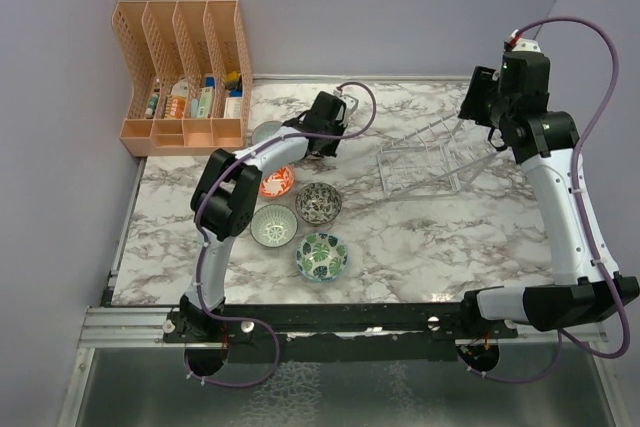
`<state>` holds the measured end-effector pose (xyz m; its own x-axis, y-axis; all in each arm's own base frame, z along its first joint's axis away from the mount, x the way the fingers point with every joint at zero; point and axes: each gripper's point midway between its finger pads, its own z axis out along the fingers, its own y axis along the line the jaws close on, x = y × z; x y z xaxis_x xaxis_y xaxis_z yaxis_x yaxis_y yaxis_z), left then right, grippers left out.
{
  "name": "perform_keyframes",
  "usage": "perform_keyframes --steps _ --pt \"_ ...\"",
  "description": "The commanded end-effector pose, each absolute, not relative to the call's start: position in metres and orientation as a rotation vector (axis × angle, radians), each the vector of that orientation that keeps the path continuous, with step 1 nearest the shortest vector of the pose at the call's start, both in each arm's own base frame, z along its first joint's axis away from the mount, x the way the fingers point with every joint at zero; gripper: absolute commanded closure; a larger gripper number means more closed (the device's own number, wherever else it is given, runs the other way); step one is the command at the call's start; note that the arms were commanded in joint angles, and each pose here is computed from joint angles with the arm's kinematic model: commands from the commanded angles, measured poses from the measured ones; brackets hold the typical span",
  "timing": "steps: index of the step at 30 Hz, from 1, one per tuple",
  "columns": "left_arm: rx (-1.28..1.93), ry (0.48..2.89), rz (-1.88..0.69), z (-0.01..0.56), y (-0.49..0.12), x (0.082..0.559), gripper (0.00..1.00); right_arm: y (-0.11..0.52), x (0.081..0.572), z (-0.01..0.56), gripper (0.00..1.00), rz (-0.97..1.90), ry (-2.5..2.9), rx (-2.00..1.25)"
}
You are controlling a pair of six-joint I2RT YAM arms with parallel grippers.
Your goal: Load the bowls into the dish rack
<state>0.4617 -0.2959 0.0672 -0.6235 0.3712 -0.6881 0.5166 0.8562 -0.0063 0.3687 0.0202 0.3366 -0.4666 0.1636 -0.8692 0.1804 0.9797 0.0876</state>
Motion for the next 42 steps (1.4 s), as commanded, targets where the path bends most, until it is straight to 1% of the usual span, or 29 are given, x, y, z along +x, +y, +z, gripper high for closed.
perform_keyframes --steps 1,4,7,13,20,24,26,28,30,33,36,37,40,42 --pt "0.652 2.337 -0.321 0.074 -0.302 0.451 1.0 0.01 0.364 0.361 0.49 -0.035 1.99 0.307" --pt "0.616 2.293 -0.395 0.112 -0.316 0.45 1.0 0.013 0.367 0.363 0.58 -0.015 1.989 0.312" --pt "0.539 2.196 -0.551 0.168 -0.338 0.445 1.0 0.018 0.372 0.364 0.59 0.016 1.99 0.314" --pt "0.315 1.968 -0.991 0.273 -0.372 0.422 1.0 0.023 0.378 0.364 0.59 0.043 1.995 0.315" --pt "-0.029 1.742 -1.498 0.333 -0.385 0.396 1.0 0.026 0.38 0.368 0.56 0.062 1.986 0.302" --pt "-0.32 1.559 -1.808 0.337 -0.378 0.389 1.0 0.027 0.376 0.365 0.55 0.072 1.994 0.294" --pt "-0.414 1.475 -1.895 0.334 -0.374 0.387 1.0 0.029 0.374 0.363 0.54 0.079 2.0 0.288" --pt "-0.456 1.426 -1.929 0.334 -0.374 0.386 1.0 0.03 0.372 0.36 0.49 0.089 2.007 0.282" --pt "-0.481 1.402 -1.951 0.333 -0.379 0.387 1.0 0.033 0.371 0.357 0.42 0.103 2.02 0.278" --pt "-0.515 1.37 -1.998 0.335 -0.388 0.387 1.0 0.035 0.371 0.352 0.35 0.115 2.032 0.276" --pt "-0.606 1.342 -2.049 0.327 -0.393 0.389 1.0 0.037 0.372 0.351 0.24 0.126 2.034 0.274" --pt "-0.634 1.334 -2.059 0.322 -0.394 0.39 1.0 0.037 0.372 0.352 0.19 0.126 2.033 0.274" --pt "-0.691 1.341 -2.08 0.307 -0.4 0.39 1.0 0.035 0.371 0.354 0.01 0.115 2.028 0.279" --pt "-0.722 1.355 -2.083 0.296 -0.404 0.392 1.0 0.033 0.37 0.356 0.0 0.104 2.021 0.279"
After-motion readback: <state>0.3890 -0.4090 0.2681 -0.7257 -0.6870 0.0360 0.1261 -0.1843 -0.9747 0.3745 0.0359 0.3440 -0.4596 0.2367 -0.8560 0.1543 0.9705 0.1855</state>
